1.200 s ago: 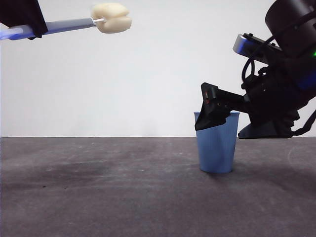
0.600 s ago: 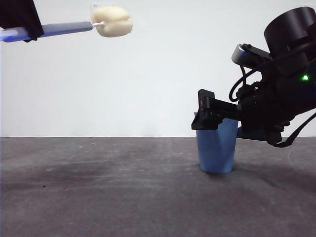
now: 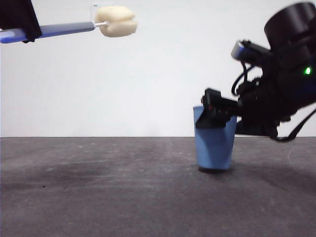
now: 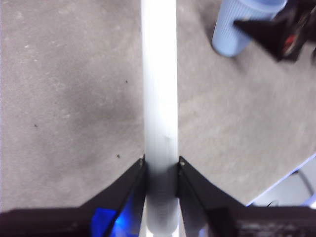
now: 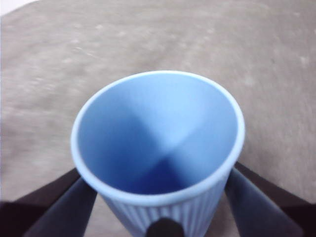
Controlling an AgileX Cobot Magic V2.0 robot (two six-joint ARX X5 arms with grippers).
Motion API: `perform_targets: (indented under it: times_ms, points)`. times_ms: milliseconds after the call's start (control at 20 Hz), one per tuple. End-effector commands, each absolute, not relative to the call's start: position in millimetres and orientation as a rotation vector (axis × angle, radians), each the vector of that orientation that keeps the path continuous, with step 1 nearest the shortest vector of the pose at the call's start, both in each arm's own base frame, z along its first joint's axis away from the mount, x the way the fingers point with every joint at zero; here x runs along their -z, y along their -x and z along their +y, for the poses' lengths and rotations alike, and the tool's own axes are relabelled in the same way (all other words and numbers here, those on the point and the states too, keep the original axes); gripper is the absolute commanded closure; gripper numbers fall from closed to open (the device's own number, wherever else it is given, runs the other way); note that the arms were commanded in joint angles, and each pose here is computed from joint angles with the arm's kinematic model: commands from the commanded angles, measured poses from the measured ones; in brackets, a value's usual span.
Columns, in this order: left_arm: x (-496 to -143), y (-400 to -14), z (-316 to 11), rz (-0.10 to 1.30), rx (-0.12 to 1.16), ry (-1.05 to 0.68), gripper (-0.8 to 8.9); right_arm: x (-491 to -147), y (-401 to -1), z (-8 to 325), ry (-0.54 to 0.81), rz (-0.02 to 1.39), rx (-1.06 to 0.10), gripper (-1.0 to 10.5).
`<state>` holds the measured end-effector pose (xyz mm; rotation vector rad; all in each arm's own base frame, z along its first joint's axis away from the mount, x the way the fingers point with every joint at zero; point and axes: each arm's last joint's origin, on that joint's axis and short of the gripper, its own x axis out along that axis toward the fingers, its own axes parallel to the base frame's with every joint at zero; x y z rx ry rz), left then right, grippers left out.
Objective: Pick up the cup brush,pick up the cup,insert the brush into the cup,clean the cup,put the cup brush back,put the cup back to the fixed position on the table
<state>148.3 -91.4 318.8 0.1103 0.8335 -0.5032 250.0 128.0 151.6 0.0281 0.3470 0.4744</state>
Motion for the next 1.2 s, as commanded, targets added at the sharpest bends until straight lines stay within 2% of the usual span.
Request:
perform_targets:
  times_ms: [50,300,450,600,750,1000,1200]
  points:
    - [-317.2,-146.8,-91.6,0.817,0.562,-0.212,8.22,-177.9,-237.1,129.2,0.045,0.293,-0.514,9.6]
    - [-314.1,-146.0,-91.7,0.831,0.615,-0.3,8.22,-224.3,-213.7,130.6,0.354,0.501,-0.524,9.6]
    - [-306.9,-143.9,-91.5,0.907,0.645,-0.375,8.22,-246.6,-207.9,132.1,0.602,0.605,-0.479,9.6]
    - [-300.1,-139.4,-95.4,0.977,0.699,-0.46,8.22,-259.5,-201.4,135.2,0.831,0.643,-0.466,9.6]
    - [-294.6,-135.3,-104.2,1.009,0.782,-0.558,8.22,-256.9,-190.8,142.3,1.029,0.66,-0.502,9.6]
    - [-282.4,-134.5,-124.4,1.072,0.856,-0.645,8.22,-247.8,-179.6,158.1,1.227,0.666,-0.539,9.6]
    - [-280.1,-131.4,-134.3,1.066,0.891,-0.663,8.22,-237.4,-172.2,168.6,1.398,0.687,-0.583,9.6]
